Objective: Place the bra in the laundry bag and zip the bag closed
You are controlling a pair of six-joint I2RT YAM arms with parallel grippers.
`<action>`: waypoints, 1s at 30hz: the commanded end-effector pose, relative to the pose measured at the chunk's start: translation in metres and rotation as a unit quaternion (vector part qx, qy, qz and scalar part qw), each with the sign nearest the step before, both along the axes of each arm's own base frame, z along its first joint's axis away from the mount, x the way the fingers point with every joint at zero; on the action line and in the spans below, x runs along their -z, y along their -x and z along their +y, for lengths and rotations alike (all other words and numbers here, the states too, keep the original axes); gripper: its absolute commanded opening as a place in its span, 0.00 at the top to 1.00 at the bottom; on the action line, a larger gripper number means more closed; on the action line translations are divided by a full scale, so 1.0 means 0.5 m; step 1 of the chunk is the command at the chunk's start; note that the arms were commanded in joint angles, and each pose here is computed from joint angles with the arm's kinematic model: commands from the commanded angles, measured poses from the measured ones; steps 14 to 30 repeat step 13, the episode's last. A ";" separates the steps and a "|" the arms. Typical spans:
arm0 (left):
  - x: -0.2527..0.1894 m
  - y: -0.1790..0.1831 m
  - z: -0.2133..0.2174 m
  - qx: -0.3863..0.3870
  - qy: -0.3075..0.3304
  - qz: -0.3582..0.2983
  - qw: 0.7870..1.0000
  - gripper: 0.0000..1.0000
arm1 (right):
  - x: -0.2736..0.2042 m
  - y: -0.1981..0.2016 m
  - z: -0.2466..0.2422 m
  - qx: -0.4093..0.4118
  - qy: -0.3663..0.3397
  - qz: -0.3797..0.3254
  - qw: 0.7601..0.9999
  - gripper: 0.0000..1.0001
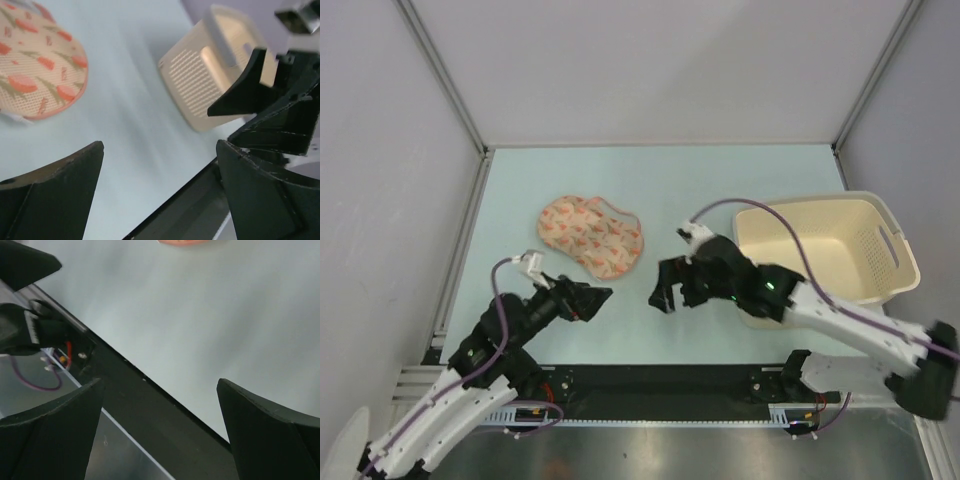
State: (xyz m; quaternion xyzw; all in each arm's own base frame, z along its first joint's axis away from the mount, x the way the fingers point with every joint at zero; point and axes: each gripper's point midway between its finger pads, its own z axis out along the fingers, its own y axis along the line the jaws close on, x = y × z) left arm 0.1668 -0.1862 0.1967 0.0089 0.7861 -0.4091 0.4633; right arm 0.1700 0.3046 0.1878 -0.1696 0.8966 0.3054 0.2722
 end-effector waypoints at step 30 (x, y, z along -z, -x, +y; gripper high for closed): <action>-0.156 0.132 -0.021 0.142 0.318 -0.150 0.925 0.01 | -0.132 0.148 -0.168 0.060 -0.420 -0.088 0.901 0.00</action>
